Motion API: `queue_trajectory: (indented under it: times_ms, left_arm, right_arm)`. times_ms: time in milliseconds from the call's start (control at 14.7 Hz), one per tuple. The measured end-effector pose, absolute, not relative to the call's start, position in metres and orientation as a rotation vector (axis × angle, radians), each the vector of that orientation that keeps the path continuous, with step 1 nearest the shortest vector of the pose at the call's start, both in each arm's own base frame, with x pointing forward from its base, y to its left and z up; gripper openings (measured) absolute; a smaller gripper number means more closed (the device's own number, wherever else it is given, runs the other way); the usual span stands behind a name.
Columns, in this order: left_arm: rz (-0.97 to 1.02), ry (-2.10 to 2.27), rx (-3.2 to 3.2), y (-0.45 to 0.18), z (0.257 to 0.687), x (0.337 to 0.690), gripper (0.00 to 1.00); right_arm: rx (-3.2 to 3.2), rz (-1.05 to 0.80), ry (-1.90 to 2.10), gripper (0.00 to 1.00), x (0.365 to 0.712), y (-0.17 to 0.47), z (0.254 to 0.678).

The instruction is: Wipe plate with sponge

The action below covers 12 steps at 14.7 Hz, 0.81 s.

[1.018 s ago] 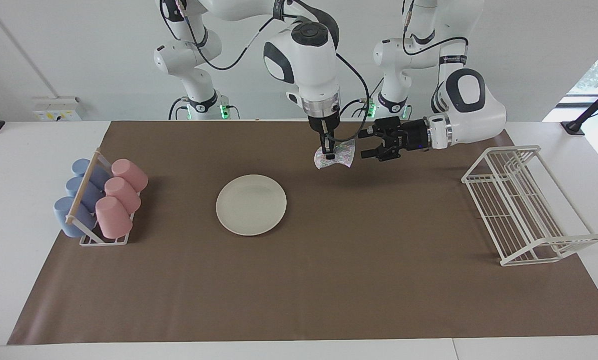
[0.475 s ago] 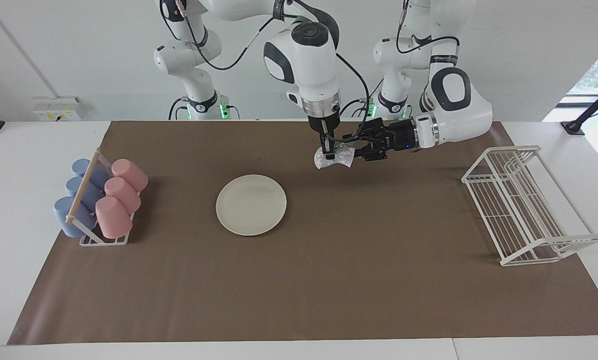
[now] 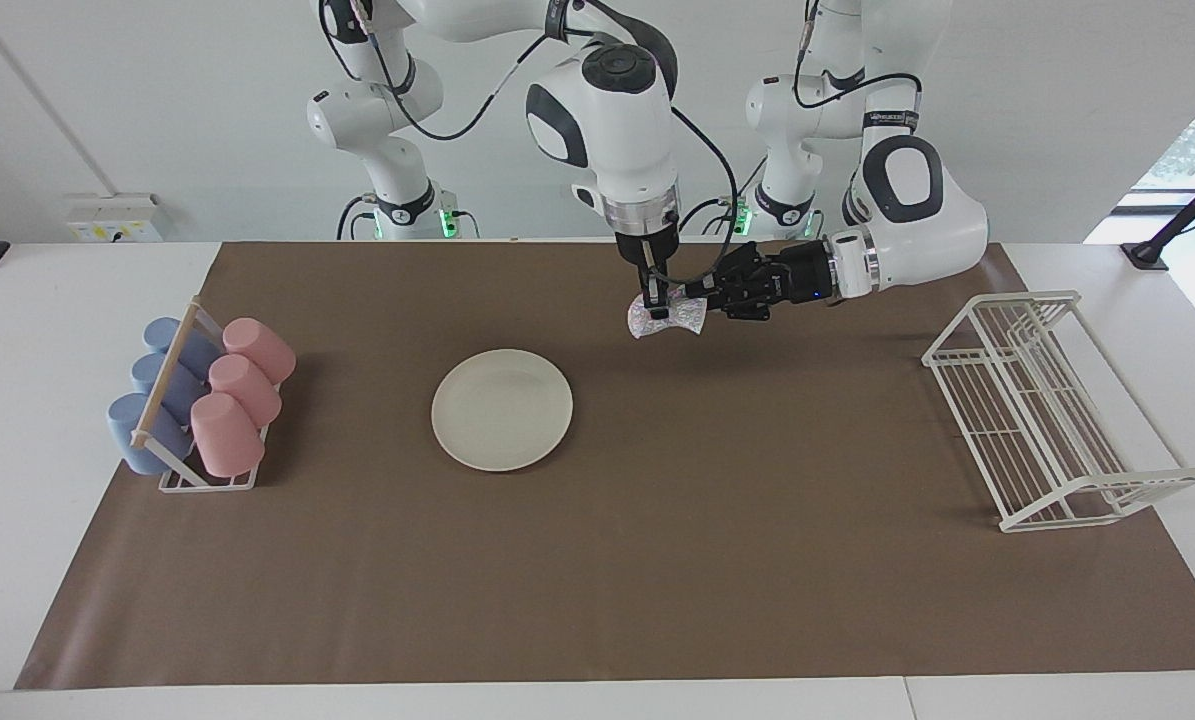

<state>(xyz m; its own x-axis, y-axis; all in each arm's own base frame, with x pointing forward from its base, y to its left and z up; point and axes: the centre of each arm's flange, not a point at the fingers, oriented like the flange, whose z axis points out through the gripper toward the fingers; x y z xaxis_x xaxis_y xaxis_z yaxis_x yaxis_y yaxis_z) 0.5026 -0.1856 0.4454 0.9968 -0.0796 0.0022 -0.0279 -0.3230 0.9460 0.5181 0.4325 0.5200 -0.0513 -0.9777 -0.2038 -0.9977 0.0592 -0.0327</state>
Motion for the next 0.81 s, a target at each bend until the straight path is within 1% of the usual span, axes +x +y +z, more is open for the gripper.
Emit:
queue_trajectory:
  times_ms: [68,136,747,814]
  left_arm:
    - [-0.053,-0.078,1.902,-0.1853,0.4448,0.5029,0.09]
    - [-0.054,-0.077,1.902,-0.1853,0.4443,0.5033,0.05]
    - [-0.063,-0.084,1.906,-0.1835,0.443,0.5035,0.05]
    - [-0.065,-0.084,1.905,-0.183,0.4426,0.5036,0.05]
  right_arm:
    - [-2.037,0.174,2.154,0.1,0.5181,0.4326,0.5203]
    - [-2.037,0.174,2.154,0.1,0.5181,0.4325,0.5204]
    - [-2.041,0.175,2.157,0.1,0.5175,0.4324,0.5199]
    - [-2.045,0.176,2.161,0.14,0.5172,0.4319,0.5195]
